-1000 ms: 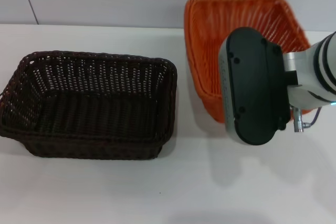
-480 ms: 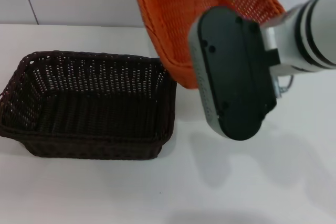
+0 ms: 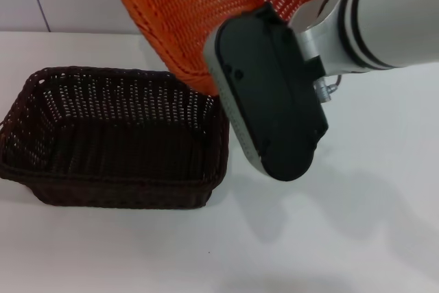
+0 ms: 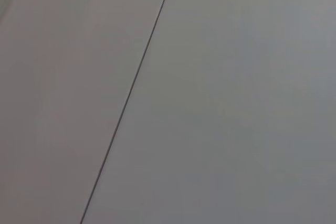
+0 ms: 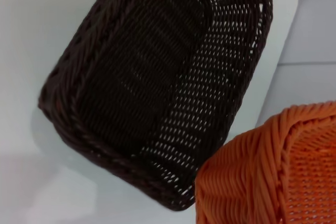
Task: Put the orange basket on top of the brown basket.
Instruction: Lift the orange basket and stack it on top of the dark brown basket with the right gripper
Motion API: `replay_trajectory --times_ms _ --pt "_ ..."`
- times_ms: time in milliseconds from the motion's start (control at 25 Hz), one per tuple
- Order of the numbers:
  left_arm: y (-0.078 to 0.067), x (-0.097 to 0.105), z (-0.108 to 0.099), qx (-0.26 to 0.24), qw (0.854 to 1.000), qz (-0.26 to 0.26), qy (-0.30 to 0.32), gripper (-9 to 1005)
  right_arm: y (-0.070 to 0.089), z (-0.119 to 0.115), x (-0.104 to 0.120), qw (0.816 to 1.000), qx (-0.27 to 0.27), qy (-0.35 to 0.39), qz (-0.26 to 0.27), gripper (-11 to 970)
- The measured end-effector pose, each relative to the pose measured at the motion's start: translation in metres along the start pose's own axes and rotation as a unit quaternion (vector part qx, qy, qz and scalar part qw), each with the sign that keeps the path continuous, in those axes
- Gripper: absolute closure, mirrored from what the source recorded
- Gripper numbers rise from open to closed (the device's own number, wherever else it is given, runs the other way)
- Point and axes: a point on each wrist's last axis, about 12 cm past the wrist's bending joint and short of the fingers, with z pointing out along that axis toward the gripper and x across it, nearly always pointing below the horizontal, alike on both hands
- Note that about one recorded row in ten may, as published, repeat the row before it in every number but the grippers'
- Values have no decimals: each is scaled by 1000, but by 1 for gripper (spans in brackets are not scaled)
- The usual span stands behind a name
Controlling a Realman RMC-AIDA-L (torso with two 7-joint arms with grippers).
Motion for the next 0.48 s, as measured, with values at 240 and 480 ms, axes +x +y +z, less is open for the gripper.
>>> replay_trajectory --times_ms 240,480 --pt "-3 2 -2 8 1000 -4 -1 410 2 14 -9 998 21 -15 -53 797" --pt "-6 2 -5 18 1000 -7 -7 410 12 25 -25 992 43 -48 -112 795"
